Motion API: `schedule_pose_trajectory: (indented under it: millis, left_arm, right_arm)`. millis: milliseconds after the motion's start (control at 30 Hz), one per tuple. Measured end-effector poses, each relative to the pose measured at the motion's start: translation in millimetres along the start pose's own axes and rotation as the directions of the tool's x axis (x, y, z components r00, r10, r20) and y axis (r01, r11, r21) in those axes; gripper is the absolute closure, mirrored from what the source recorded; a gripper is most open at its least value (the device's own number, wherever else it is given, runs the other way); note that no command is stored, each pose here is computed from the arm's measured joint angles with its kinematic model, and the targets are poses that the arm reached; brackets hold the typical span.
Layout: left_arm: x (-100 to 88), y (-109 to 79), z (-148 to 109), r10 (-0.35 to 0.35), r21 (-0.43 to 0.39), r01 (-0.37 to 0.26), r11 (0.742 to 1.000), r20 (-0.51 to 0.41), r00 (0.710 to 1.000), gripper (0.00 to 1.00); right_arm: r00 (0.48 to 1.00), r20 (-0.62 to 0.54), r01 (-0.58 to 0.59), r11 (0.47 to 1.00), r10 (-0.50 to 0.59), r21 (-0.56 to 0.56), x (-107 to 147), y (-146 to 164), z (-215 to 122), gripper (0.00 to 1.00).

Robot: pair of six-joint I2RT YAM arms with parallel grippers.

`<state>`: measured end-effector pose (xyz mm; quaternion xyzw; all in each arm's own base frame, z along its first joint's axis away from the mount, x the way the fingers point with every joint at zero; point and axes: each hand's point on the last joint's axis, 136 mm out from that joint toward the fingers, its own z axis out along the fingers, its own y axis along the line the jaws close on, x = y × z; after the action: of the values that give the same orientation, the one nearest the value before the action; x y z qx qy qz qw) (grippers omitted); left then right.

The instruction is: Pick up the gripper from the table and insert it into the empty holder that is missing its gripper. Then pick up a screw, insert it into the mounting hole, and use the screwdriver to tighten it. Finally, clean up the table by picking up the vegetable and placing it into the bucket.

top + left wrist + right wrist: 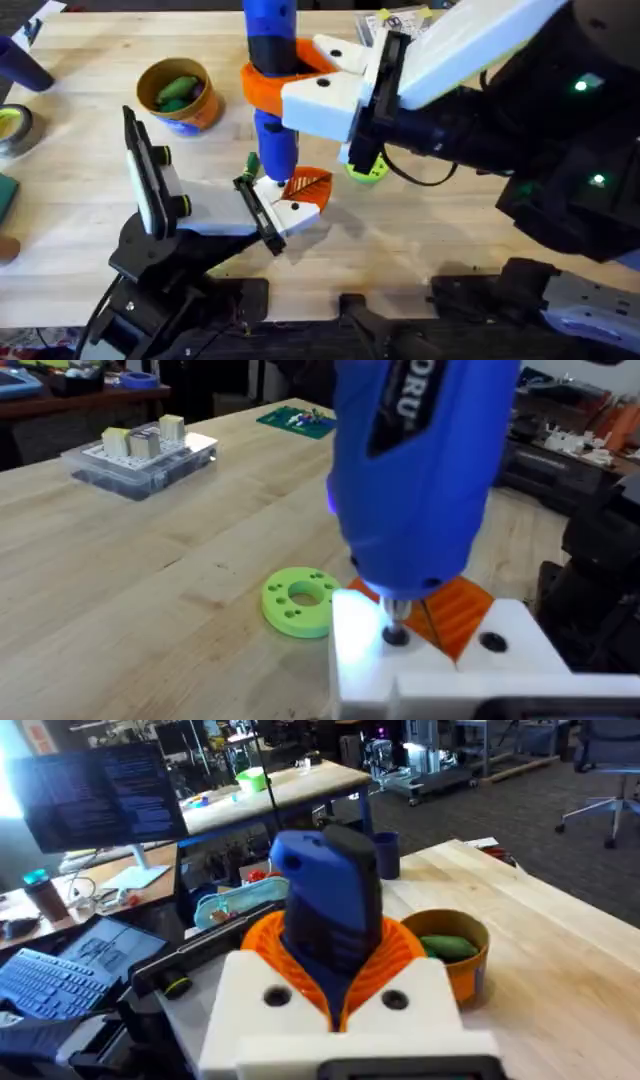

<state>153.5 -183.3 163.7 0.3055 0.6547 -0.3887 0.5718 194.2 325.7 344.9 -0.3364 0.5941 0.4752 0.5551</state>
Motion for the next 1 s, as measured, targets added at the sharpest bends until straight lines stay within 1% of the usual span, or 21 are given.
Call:
schedule_pose_trajectory:
  millis: [100, 267, 400, 500, 600, 733, 767, 833, 900, 1000]
  left_arm:
    - [0.1, -0.1, 0, -0.003, 0.001, 0.003, 1.0, 0.0, 1.0, 0.986]
    - [-1.2, -0.6, 0, 0.01, 0.002, -0.01, 1.0, 0.004, 1.0, 0.986]
    - [-6.8, -2.0, -1, 0.028, 0.006, -0.029, 1.0, 0.021, 0.999, 0.986]
    - [-11.8, -7.7, -1, 0.047, 0.031, -0.048, 0.998, 0.03, 0.998, 0.986]
    - [-14.6, -8.8, -2, 0.058, 0.034, -0.06, 0.998, 0.037, 0.998, 0.986]
    - [-19.4, -8.1, -2, 0.055, 0.025, -0.056, 0.998, 0.05, 0.997, 0.986]
    - [-19.7, -7.6, -2, 0.05, 0.022, -0.052, 0.998, 0.049, 0.998, 0.986]
    - [-14.5, -6.8, -2, 0.035, 0.021, -0.035, 0.999, 0.031, 0.999, 0.986]
    - [-8.5, -5.4, -1, 0.025, 0.019, -0.025, 1.0, 0.014, 1.0, 0.986]
    - [-8.3, -1.5, -1, 0.024, -0.002, -0.024, 1.0, 0.016, 1.0, 0.985]
  right_arm:
    - [1.0, 0.003, 0.003, 1.0, -0.003, -0.008, -1, 1, 0, 0.976]
    - [0.999, 0.03, 0.023, 0.999, -0.023, -0.026, -6, 5, -3, 0.977]
    - [0.996, 0.058, 0.064, 0.997, -0.061, -0.042, -15, 11, -13, 0.977]
    - [0.992, 0.087, 0.095, 0.992, -0.088, -0.08, -21, 19, -16, 0.977]
    - [0.99, 0.107, 0.105, 0.991, -0.096, -0.078, -25, 15, -18, 0.978]
    - [0.986, 0.144, 0.092, 0.992, -0.079, -0.083, -30, 11, -16, 0.979]
    - [0.987, 0.142, 0.089, 0.991, -0.075, -0.096, -28, 12, -14, 0.979]
    - [0.99, 0.122, 0.084, 0.988, -0.068, -0.126, -21, 14, -10, 0.979]
    - [0.995, 0.087, 0.067, 0.989, -0.056, -0.13, -16, 9, -4, 0.979]
    - [0.998, 0.056, 0.045, 0.992, -0.038, -0.119, -17, 0, 7, 0.98]
